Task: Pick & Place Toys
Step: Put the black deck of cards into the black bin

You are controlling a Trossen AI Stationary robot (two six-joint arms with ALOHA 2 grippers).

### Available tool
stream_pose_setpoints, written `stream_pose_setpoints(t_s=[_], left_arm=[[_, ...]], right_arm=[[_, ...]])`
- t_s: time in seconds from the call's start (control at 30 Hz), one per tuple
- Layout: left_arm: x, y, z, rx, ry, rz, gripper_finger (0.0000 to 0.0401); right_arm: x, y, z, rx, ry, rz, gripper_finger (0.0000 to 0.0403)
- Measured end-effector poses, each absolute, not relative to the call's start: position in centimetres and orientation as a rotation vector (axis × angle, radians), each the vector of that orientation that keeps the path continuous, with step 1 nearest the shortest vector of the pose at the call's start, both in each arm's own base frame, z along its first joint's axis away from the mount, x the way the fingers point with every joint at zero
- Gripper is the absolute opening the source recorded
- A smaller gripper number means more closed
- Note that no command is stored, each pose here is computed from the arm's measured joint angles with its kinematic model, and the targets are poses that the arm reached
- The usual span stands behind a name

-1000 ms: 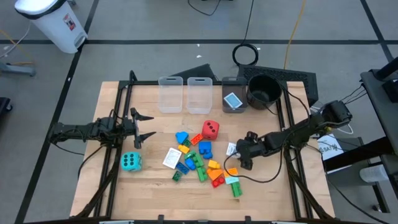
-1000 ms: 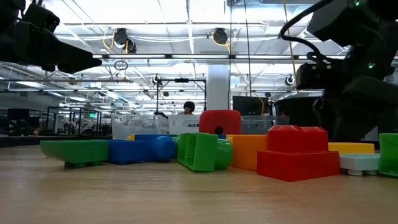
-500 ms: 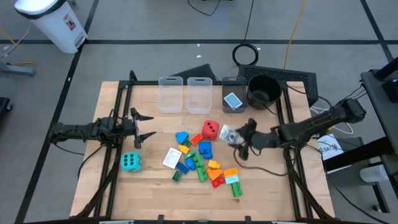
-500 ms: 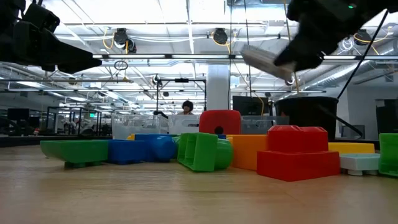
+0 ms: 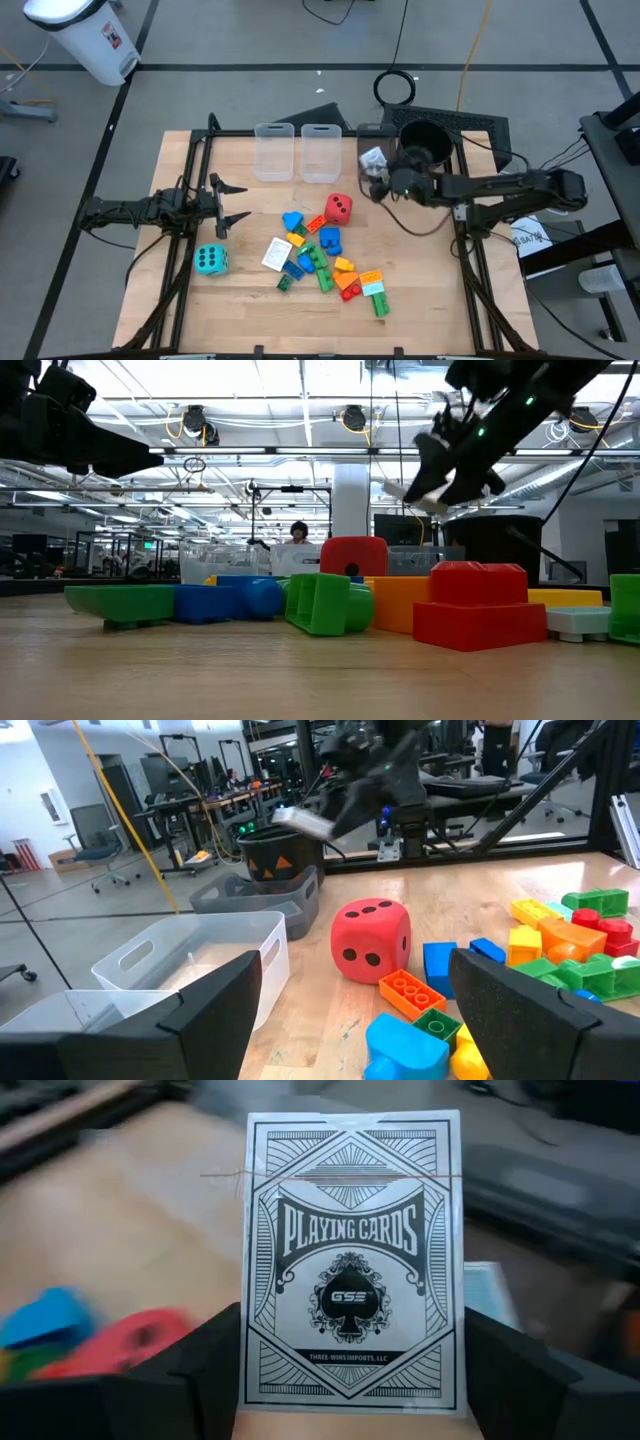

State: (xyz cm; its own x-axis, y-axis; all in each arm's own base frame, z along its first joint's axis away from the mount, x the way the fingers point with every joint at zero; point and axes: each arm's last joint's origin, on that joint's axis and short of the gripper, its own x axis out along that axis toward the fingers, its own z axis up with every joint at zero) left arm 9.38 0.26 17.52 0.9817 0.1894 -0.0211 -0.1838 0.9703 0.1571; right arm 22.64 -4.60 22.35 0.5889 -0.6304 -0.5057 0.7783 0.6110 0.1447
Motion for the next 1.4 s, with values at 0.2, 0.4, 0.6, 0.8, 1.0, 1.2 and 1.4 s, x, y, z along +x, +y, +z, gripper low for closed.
stream_pose_setpoints(t_s=[0.2,0.4,0.6,0.8,1.0,1.2,1.4], left_arm=[[9.4,0.3,17.5,0.155,0.036,0.188,0.0324],[9.4,0.3,17.5,0.155,0.037,0.189,0.0324],[9.4,0.3,17.5,0.155,0.036,0.188,0.0324],[9.4,0.3,17.5,0.155,0.036,0.189,0.0324],[9.4,0.3,17.5,0.155,0.036,0.189,0.0324],[9.4,0.3,17.5,0.155,0.036,0.188,0.0324],[9.4,0.3,17.5,0.155,0.036,0.189,0.0324]], right_arm=[[22.7,-8.2,20.5,0.367,0.506,-0.985,0.0275],[23.2,-9.8,19.2,0.331,0.543,-1.026,0.028],[23.2,-10.7,18.3,0.348,0.575,-1.041,0.028],[23.6,-11.1,17.9,0.383,0.586,-0.983,0.0294],[23.6,-11.2,17.8,0.375,0.594,-0.98,0.0297],[23.6,-11.2,17.8,0.375,0.594,-0.981,0.03],[23.8,-11.3,18.0,0.345,0.574,-0.968,0.0325]])
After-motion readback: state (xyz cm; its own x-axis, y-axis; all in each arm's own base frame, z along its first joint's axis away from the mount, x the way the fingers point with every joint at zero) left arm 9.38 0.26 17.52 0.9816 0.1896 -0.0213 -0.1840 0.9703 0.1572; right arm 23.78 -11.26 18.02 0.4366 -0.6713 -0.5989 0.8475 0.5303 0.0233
